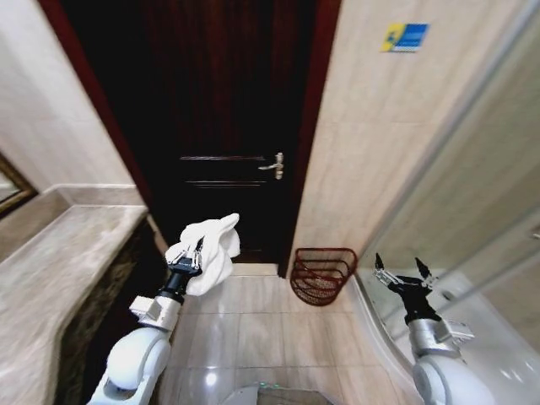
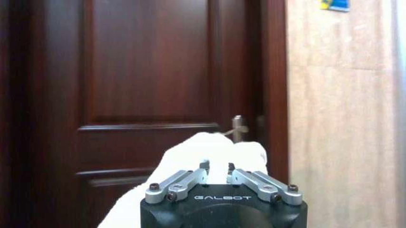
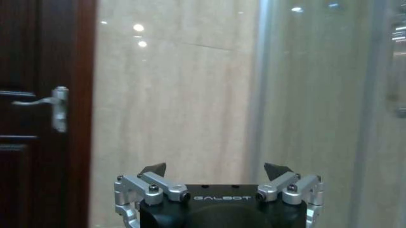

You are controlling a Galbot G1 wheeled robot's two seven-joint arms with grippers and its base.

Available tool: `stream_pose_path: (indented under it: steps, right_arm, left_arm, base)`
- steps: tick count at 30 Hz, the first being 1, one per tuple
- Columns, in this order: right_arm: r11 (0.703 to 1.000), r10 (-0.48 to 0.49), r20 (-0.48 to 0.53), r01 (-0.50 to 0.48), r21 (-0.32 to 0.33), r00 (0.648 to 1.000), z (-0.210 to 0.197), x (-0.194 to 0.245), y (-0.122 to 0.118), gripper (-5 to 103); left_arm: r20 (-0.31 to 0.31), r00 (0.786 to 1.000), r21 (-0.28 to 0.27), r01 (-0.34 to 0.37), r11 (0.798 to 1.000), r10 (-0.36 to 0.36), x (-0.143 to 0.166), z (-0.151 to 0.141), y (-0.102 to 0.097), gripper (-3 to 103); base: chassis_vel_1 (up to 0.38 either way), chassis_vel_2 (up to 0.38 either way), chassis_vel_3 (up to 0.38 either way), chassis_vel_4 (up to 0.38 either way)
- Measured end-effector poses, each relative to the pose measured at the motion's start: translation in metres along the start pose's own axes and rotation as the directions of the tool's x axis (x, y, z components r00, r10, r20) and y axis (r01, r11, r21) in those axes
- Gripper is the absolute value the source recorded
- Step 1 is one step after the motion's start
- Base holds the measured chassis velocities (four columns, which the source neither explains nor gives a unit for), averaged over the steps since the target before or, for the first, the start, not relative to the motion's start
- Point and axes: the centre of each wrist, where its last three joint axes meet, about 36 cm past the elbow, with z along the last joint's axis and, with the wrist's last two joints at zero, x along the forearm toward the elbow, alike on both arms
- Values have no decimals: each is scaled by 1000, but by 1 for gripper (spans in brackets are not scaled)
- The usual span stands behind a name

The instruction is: Discard the used towel into the hamper.

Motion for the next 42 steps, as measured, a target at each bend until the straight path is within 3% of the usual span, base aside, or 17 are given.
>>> stream_pose_path:
  steps: [34,37,42]
  right_arm:
    - [999,10,4,-10,-34,1000,3,-2,1,100]
    - [998,31,-3,-31,-61,1000,17,-10,-7,100]
    - [998,25,-12,-26,-49,1000,26,-13,-18,100]
  left_arm:
    - [20,999,8,-33,999,33,-2,19,1,5]
    - [25,1000,28,-17,999,16,-2,24,5,5]
    - [39,999,33,15,999,-16,-3,25,19,5]
  base:
    - [-38,-39,-37,-39]
    - [0,0,0,0]
    - [0,0,0,0]
